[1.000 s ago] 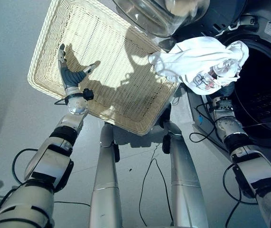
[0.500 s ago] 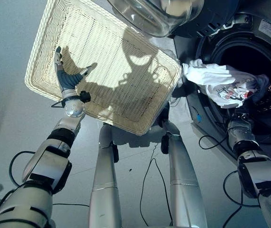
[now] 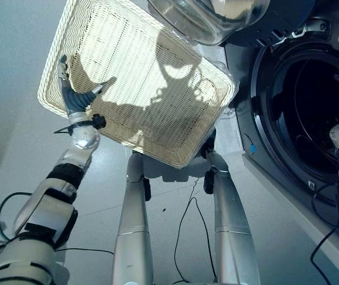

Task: Put the clothes into the washing machine.

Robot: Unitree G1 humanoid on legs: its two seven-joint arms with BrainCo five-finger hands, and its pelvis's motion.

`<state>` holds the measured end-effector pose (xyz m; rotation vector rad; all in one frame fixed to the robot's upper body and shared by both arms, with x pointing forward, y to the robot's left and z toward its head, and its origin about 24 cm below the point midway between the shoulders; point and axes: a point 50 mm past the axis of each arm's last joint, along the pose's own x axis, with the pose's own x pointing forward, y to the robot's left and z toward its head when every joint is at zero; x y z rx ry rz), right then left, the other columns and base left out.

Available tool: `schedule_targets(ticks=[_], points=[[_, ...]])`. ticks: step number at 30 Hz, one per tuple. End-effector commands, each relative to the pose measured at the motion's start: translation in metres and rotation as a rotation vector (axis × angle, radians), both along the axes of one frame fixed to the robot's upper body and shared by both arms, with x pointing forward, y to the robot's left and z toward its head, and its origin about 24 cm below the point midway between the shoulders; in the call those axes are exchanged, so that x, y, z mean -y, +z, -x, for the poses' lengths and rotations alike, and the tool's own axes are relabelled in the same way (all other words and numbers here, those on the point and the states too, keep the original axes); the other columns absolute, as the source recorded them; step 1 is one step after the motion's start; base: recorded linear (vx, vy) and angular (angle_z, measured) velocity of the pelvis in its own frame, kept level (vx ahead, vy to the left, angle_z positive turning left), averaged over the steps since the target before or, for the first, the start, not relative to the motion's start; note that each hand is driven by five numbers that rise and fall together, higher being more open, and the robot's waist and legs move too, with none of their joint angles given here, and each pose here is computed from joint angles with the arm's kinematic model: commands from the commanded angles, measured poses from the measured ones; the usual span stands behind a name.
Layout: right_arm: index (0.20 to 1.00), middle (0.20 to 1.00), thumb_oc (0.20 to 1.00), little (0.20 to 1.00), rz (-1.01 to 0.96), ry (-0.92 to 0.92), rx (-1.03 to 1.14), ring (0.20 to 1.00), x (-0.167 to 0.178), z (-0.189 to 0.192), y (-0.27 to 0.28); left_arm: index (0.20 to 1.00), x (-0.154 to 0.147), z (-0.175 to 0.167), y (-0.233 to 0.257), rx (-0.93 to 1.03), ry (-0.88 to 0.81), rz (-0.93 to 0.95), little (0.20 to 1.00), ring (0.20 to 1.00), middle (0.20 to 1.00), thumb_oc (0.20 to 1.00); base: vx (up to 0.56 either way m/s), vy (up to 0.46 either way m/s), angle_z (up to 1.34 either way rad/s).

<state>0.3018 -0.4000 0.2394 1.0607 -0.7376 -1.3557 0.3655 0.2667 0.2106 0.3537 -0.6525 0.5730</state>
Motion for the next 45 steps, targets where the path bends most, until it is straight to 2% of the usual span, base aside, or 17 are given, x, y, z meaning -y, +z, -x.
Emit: schedule_targets(ticks=[1,2,3,8,10,11,12,13,15,16,24,26,32,33,35,37,45], points=[[0.200,0.200,0.200,0.200,0.131,-0.235,0.043,0.200,0.053,0.064,0.041,1.000,-0.010,0.000,0.023,0.072,0.012,0.038,1.000,1.000,1.000,1.000,0.00,0.000,0.00],[0.784,0.784,0.784,0.784,0.135,-0.215,0.030,0.784,0.054,0.062,0.040,1.000,-0.010,0.000,0.025,0.072,0.013,0.035,1.000,1.000,1.000,1.000,0.00,0.000,0.00],[1.000,1.000,1.000,1.000,0.140,-0.206,0.018,1.000,0.054,0.061,0.039,1.000,-0.010,-0.001,0.025,0.072,0.013,0.036,1.000,1.000,1.000,1.000,0.00,0.000,0.00],[1.000,1.000,1.000,1.000,0.177,-0.046,-0.201,1.000,0.045,0.036,0.023,1.000,-0.004,-0.003,0.023,0.058,-0.004,0.035,1.000,1.000,1.000,1.000,0.01,-0.002,0.00],[1.000,1.000,1.000,1.000,0.188,-0.013,-0.393,1.000,0.045,0.029,0.012,1.000,0.001,-0.005,0.023,0.052,-0.019,0.023,1.000,1.000,1.000,1.000,0.02,-0.042,0.04],[1.000,1.000,1.000,1.000,0.183,0.092,-0.566,1.000,0.042,0.018,0.001,1.000,0.005,-0.006,0.025,0.053,-0.030,0.018,1.000,1.000,1.000,1.000,0.00,-0.034,0.04],[1.000,1.000,1.000,1.000,0.184,0.093,-0.562,1.000,0.042,0.018,0.003,1.000,0.005,-0.006,0.027,0.059,-0.030,0.018,1.000,1.000,1.000,1.000,0.01,-0.049,0.07],[1.000,1.000,1.000,1.000,0.197,0.155,-0.721,1.000,0.038,0.010,-0.007,1.000,0.012,-0.009,0.028,0.052,-0.043,0.007,1.000,1.000,1.000,1.000,0.01,-0.034,0.07],[1.000,1.000,1.000,1.000,0.203,0.155,-0.778,1.000,0.037,0.008,-0.007,1.000,0.014,-0.009,0.030,0.058,-0.047,0.005,1.000,1.000,1.000,1.000,0.00,-0.023,0.06],[1.000,1.000,1.000,1.000,0.293,0.124,-0.970,1.000,0.034,0.005,-0.008,1.000,0.018,-0.010,0.026,0.049,-0.053,0.001,1.000,1.000,1.000,1.000,-0.01,-0.004,0.04],[1.000,1.000,1.000,1.000,0.542,0.124,-1.193,1.000,0.009,-0.019,-0.004,1.000,0.032,-0.015,0.030,0.045,-0.080,-0.018,1.000,1.000,1.000,1.000,0.00,0.005,0.01],[1.000,1.000,1.000,1.000,0.722,0.109,-1.284,1.000,-0.009,-0.032,-0.008,1.000,0.037,-0.016,0.029,0.043,-0.094,-0.016,1.000,1.000,1.000,1.000,-0.01,0.069,0.03],[1.000,1.000,1.000,1.000,0.867,0.158,-1.333,1.000,-0.030,-0.043,-0.030,1.000,0.041,-0.015,0.022,0.037,-0.107,-0.015,1.000,1.000,1.000,1.000,-0.01,0.034,0.02],[1.000,1.000,1.000,1.000,0.985,0.184,-1.371,1.000,-0.048,-0.050,-0.047,1.000,0.045,-0.015,0.017,0.026,-0.108,-0.017,1.000,1.000,1.000,1.000,-0.02,0.064,0.02],[1.000,1.000,1.000,1.000,0.992,0.186,-1.376,1.000,-0.049,-0.050,-0.049,1.000,0.045,-0.015,0.016,0.025,-0.108,-0.017,1.000,1.000,1.000,1.000,-0.02,0.068,0.01],[1.000,1.000,1.000,1.000,1.116,0.267,-1.393,1.000,-0.079,-0.054,-0.082,1.000,0.045,-0.013,-0.002,-0.013,-0.098,-0.005,1.000,1.000,1.000,1.000,-0.04,0.137,-0.01],[1.000,1.000,1.000,1.000,1.295,0.432,-1.490,1.000,-0.112,-0.043,-0.145,1.000,0.038,-0.010,-0.051,-0.202,-0.099,-0.002,1.000,1.000,1.000,1.000,-0.05,0.049,-0.03]])
